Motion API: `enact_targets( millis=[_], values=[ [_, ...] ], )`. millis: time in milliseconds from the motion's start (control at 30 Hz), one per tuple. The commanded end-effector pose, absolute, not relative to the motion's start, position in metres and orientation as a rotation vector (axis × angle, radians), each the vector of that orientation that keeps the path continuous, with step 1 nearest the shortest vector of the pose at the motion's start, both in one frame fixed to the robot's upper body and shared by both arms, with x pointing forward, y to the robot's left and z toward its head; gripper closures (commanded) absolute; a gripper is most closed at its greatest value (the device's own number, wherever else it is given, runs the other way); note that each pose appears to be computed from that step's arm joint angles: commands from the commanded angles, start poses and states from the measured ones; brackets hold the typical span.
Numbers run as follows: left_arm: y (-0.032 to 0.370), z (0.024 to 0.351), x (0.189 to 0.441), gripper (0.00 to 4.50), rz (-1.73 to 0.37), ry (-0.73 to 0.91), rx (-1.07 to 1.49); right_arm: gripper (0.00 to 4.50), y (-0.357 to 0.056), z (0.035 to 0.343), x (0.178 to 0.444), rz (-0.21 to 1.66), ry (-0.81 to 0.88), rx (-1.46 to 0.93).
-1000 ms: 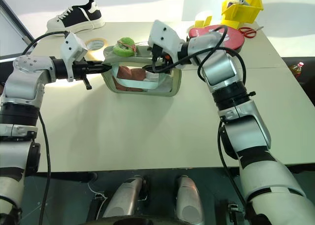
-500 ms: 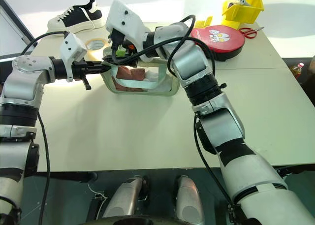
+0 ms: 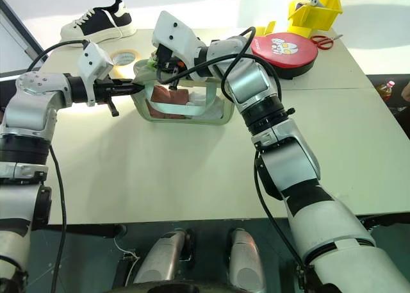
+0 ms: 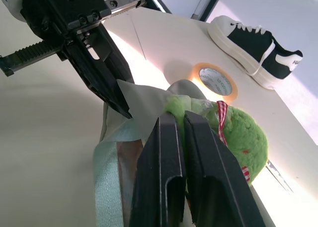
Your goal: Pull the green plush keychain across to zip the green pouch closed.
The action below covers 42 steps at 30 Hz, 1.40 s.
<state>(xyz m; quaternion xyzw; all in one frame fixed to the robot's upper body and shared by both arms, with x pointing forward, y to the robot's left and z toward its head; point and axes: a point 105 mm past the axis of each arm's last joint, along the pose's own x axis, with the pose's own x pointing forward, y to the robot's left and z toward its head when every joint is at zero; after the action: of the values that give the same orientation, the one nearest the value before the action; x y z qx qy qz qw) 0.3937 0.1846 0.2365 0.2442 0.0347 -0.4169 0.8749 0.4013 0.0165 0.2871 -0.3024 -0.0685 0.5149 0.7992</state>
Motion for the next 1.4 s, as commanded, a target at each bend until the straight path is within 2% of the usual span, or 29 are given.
enact_targets(
  millis=[33, 133, 267, 400, 533, 600, 667, 733, 833, 967, 1133, 1233, 1300, 1400],
  values=[
    [0.183, 0.258, 0.393, 4.5, -0.856, -0.006, 0.529, 4.44, -0.002, 0.336, 0.394, 1.038, -0.274, -0.65],
    [0.183, 0.259, 0.393, 4.5, -0.857, -0.006, 0.527, 4.44, -0.036, 0.351, 0.402, 0.901, -0.292, -0.687],
    [0.185, 0.257, 0.392, 4.5, -0.854, -0.001, 0.525, 4.44, -0.087, 0.351, 0.416, 0.691, -0.272, -0.865],
    [0.188, 0.255, 0.391, 4.5, -0.853, 0.01, 0.525, 4.44, -0.157, 0.334, 0.424, 0.467, -0.172, -1.032],
    [0.187, 0.255, 0.392, 4.5, -0.852, 0.01, 0.525, 4.44, -0.194, 0.307, 0.424, 0.373, -0.085, -1.075],
    [0.186, 0.255, 0.392, 4.5, -0.854, 0.008, 0.525, 4.44, -0.203, 0.292, 0.423, 0.356, -0.051, -1.069],
    [0.184, 0.254, 0.393, 4.5, -0.862, 0.009, 0.523, 4.44, -0.205, 0.249, 0.421, 0.381, 0.028, -1.014],
    [0.182, 0.253, 0.393, 4.5, -0.87, 0.011, 0.52, 4.44, -0.191, 0.209, 0.418, 0.439, 0.085, -0.867],
    [0.18, 0.252, 0.393, 4.5, -0.874, 0.011, 0.517, 4.44, -0.166, 0.175, 0.419, 0.469, 0.125, -0.672],
    [0.177, 0.253, 0.393, 4.5, -0.881, 0.01, 0.517, 4.44, -0.15, 0.158, 0.424, 0.465, 0.142, -0.632],
    [0.179, 0.252, 0.392, 4.5, -0.878, 0.01, 0.518, 4.44, -0.158, 0.172, 0.424, 0.462, 0.12, -0.636],
    [0.18, 0.251, 0.392, 4.5, -0.874, 0.011, 0.52, 3.47, -0.17, 0.201, 0.422, 0.474, 0.078, -0.624],
    [0.18, 0.251, 0.392, 4.5, -0.872, 0.013, 0.52, 2.53, -0.177, 0.225, 0.42, 0.488, 0.047, -0.617],
    [0.181, 0.25, 0.392, 4.5, -0.871, 0.016, 0.519, 0.88, -0.183, 0.254, 0.415, 0.528, 0.015, -0.597]
  ],
)
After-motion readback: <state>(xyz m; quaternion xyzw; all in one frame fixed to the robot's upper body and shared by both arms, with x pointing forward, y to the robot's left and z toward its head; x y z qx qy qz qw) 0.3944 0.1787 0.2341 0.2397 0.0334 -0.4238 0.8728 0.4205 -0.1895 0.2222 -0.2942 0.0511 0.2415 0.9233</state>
